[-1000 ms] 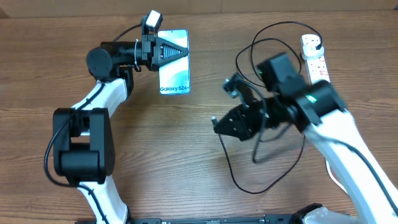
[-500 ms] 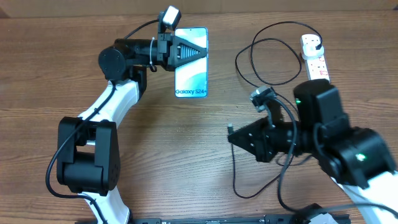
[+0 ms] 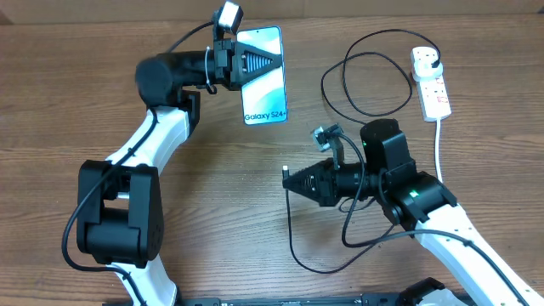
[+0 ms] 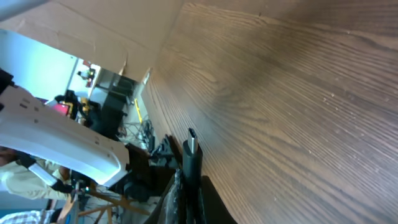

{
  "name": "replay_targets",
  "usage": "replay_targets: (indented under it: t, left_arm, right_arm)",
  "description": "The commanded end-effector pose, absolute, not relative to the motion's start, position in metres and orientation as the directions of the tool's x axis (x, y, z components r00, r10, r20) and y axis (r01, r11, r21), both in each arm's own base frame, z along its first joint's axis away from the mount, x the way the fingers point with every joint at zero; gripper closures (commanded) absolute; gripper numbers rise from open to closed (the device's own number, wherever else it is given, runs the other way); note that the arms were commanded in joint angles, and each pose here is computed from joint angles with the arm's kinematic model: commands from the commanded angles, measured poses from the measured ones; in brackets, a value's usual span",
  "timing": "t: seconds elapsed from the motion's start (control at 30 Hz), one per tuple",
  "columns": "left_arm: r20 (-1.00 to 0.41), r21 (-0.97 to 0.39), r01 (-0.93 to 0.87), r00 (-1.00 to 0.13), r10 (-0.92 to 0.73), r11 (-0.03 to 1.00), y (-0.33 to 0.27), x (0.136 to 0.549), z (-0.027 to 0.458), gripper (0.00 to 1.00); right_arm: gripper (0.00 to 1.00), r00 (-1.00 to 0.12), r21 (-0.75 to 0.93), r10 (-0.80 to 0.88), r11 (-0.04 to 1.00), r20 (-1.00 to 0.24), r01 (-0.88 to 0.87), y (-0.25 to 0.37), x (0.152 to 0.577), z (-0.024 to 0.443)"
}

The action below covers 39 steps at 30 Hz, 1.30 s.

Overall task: Plug charger to phone and switch on socket
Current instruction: 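Lift the plug with the right gripper while the left raises the phone, then align the plug under the phone's bottom port with the right gripper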

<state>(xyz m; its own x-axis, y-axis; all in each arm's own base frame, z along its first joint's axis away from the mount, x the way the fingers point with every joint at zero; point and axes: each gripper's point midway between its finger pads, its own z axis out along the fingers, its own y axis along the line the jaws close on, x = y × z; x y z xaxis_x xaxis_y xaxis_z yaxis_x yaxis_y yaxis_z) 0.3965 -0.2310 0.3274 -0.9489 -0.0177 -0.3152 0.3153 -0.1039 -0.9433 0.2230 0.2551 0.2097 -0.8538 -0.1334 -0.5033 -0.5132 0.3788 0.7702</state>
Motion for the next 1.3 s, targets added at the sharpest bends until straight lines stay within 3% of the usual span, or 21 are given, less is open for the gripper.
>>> replay_targets:
  t: [0.0, 0.6, 0.87, 1.27]
  left_arm:
    - [-0.407, -0.909, 0.407, -0.913, -0.021, -0.089, -0.237, 0.396, 0.334, 0.96]
    - [-0.556, -0.83, 0.55, -0.83, 0.05, -0.093, -0.258, 0.385, 0.316, 0.96]
    - [-0.494, -0.869, 0.491, -0.869, 0.036, -0.069, -0.252, 0.393, 0.309, 0.96]
    - [-0.509, -0.86, 0.505, -0.858, 0.062, -0.074, -0.252, 0.389, 0.306, 0.96]
  right_arm:
    - [0.96, -0.858, 0.785, -0.127, 0.356, -0.498, -0.508, 0.259, 0.228, 0.21]
    - [0.96, -0.789, 0.744, -0.132, 0.268, -0.6, -0.612, 0.273, 0.244, 0.217]
    - [0.96, -0.778, 0.708, -0.089, 0.359, -0.622, -0.608, 0.269, 0.261, 0.21]
    - [0.96, -0.751, 0.693, -0.062, 0.342, -0.658, -0.635, 0.271, 0.268, 0.221]
